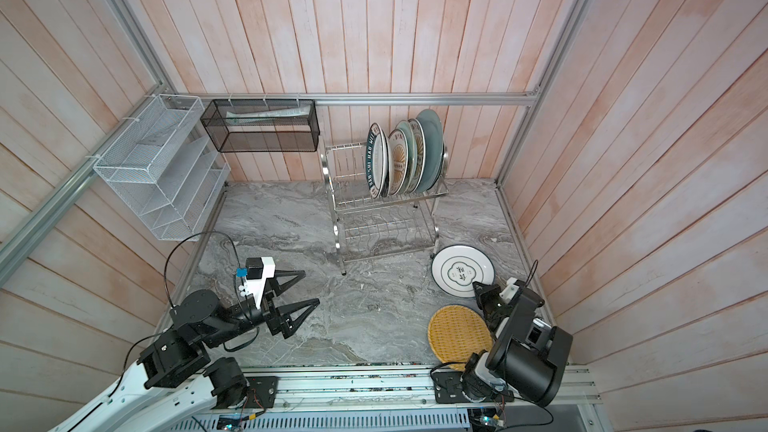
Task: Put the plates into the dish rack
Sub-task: 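Grasp the clover-center plate's rim with the right gripper and tilt it up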
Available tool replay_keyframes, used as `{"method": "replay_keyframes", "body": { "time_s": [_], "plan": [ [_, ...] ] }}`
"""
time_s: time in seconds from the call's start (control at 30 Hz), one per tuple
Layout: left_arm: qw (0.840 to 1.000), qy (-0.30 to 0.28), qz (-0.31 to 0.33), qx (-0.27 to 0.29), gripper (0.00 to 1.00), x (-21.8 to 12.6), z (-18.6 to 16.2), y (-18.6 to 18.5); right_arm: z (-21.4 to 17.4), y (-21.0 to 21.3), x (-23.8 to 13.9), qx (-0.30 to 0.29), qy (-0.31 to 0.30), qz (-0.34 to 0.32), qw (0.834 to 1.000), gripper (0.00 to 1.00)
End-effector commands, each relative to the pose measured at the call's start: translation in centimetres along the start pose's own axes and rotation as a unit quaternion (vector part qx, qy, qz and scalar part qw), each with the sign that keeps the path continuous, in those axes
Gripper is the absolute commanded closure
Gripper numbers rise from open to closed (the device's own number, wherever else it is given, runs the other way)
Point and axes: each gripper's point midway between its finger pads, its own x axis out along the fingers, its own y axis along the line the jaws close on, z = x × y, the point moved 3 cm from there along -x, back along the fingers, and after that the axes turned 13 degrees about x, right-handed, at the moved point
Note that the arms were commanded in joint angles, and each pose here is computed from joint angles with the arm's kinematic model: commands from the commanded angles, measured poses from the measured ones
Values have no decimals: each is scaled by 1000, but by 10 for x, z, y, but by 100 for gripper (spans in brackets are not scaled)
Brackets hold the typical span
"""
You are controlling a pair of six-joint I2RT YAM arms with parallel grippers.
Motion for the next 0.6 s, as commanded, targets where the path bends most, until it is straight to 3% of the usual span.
{"method": "replay_keyframes", "body": {
  "time_s": [0.0,0.27,0.43,0.57],
  "plan": [
    [1000,-3,16,-1,0,-1,-3,5,2,10,-3,-12,-2,-3,1000,100],
    [998,-38,57,-1,0,-2,0,17,7,46,-20,-29,-20,10,999,100],
    [995,-82,48,3,0,-3,2,15,4,70,-37,-32,-31,18,999,100],
    [996,-79,27,-7,0,9,-3,12,-2,86,-47,-33,-30,11,999,100]
  ]
}}
